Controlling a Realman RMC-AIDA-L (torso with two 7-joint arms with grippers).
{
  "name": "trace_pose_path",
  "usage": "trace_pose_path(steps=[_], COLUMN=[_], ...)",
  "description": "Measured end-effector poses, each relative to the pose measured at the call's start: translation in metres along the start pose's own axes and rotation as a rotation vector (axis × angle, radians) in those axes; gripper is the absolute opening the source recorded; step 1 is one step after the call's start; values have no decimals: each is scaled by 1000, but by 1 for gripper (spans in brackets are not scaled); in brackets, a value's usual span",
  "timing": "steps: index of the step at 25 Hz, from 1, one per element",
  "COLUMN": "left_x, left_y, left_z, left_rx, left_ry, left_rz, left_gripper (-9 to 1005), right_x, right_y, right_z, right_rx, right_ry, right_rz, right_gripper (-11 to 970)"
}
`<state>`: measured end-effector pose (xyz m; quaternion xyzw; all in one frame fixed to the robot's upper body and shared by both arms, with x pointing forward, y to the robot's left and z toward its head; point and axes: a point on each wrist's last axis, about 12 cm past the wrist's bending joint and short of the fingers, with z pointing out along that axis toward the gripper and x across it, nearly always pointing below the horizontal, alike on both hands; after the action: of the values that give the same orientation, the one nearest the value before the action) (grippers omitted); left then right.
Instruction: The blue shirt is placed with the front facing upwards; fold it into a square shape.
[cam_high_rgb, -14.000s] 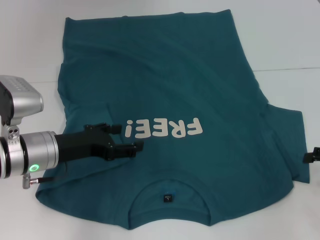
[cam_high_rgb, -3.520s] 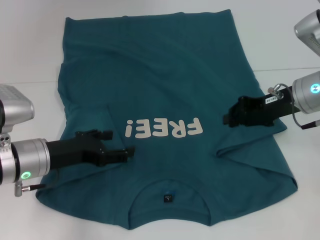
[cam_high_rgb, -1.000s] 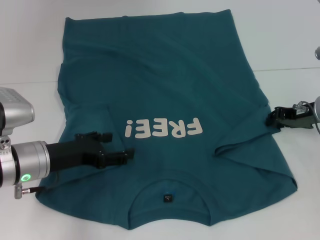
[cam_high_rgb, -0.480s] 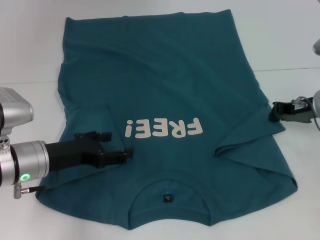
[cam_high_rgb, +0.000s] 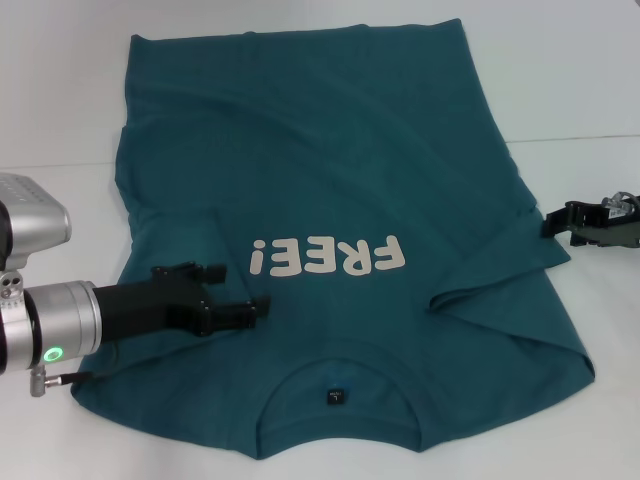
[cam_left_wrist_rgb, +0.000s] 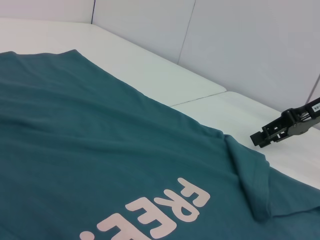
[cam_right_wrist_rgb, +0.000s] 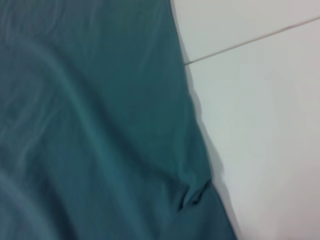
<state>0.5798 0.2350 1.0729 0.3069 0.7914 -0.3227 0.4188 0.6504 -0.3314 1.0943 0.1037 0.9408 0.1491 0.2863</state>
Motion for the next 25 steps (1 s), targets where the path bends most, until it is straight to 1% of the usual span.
trace_pose_path(steps=[6, 12, 18, 25], left_x=[0, 0, -1, 0], left_y=[0, -1, 0, 0], left_z=[0, 1, 2, 2], left_rx=[1, 2, -4, -5], left_ry=[0, -1, -1, -1], left_rz=[0, 0, 1, 1], left_gripper=[905, 905, 905, 905], right_x=[0, 1, 6, 8], right_y=[4, 3, 0, 5], right_z=[2, 3, 7, 10], right_rx=[-3, 2, 10, 4], right_ry=[0, -5, -8, 5], right_rz=[-3, 0, 20, 18], right_gripper=[490, 610, 590, 566])
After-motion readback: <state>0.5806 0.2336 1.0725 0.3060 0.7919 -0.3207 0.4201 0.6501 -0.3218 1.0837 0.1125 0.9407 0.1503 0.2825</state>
